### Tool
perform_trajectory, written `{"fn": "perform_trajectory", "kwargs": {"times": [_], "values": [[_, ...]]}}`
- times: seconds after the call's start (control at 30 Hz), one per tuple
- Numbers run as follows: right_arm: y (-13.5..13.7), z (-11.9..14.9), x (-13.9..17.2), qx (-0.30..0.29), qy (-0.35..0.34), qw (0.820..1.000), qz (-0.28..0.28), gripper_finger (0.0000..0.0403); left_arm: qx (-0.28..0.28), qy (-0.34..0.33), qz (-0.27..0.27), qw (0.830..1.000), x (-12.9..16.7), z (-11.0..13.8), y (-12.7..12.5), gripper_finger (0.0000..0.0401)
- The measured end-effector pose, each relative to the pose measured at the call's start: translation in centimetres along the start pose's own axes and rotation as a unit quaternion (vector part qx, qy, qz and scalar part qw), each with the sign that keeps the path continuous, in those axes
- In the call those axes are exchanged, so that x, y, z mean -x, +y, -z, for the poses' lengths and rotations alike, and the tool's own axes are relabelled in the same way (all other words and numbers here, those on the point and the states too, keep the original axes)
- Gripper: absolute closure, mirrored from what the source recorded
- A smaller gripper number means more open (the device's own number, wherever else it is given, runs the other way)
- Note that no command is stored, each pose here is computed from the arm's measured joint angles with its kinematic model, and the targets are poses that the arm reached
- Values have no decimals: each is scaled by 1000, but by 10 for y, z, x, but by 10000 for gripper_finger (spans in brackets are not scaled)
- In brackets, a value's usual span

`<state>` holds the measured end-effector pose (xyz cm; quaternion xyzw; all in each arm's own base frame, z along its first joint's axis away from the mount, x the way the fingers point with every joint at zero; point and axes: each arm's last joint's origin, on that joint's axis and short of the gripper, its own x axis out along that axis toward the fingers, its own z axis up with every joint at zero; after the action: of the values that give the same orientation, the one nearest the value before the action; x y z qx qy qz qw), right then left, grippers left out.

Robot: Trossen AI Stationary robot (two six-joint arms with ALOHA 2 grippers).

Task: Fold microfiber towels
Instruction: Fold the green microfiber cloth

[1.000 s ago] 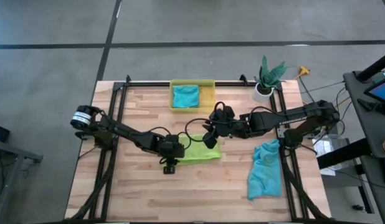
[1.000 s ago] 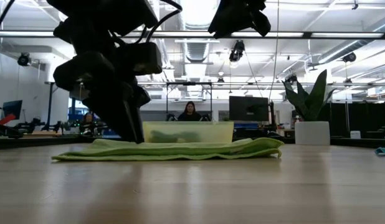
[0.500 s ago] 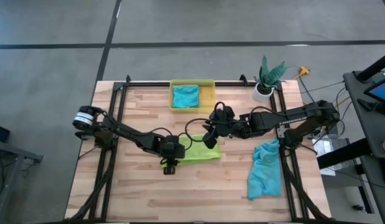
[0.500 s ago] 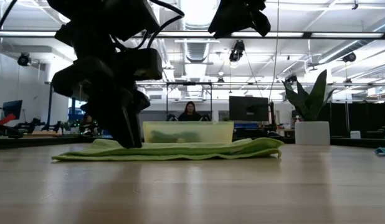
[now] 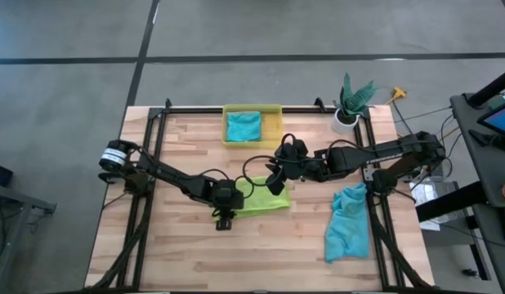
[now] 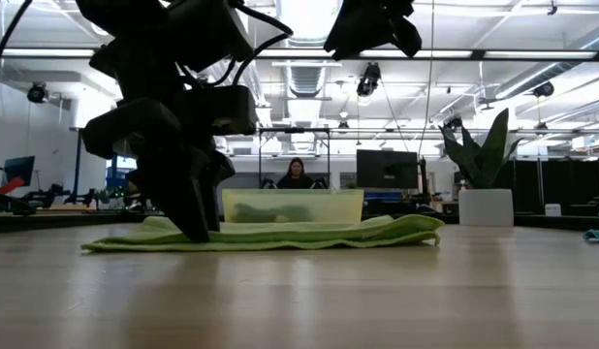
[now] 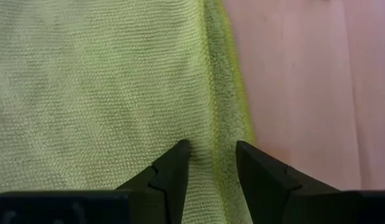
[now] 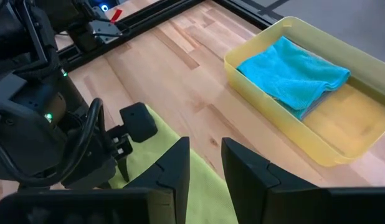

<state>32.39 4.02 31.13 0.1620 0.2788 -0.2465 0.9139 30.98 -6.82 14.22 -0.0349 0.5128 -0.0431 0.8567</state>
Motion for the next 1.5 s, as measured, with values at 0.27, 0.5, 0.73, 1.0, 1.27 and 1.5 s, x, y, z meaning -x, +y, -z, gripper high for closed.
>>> {"fn": "perform_trajectory", "kwargs": {"times": [0.27,0.5,0.73,1.0,1.27,1.5], "values": [[0,0,0,0,0,1000,0,314,25,0,-1,1000,0,0,0,281],[0,0,0,0,0,1000,0,314,25,1,-2,1000,0,0,0,314],[0,0,0,0,0,1000,0,314,25,3,5,1000,0,0,0,373],[0,0,0,0,0,1000,0,314,25,8,8,1000,4,-6,-2,400],[0,0,0,1,1,1000,1,314,21,9,7,1000,9,-14,-4,400],[-7,13,1,25,73,997,17,314,22,14,10,1000,11,-16,-4,400]]}}
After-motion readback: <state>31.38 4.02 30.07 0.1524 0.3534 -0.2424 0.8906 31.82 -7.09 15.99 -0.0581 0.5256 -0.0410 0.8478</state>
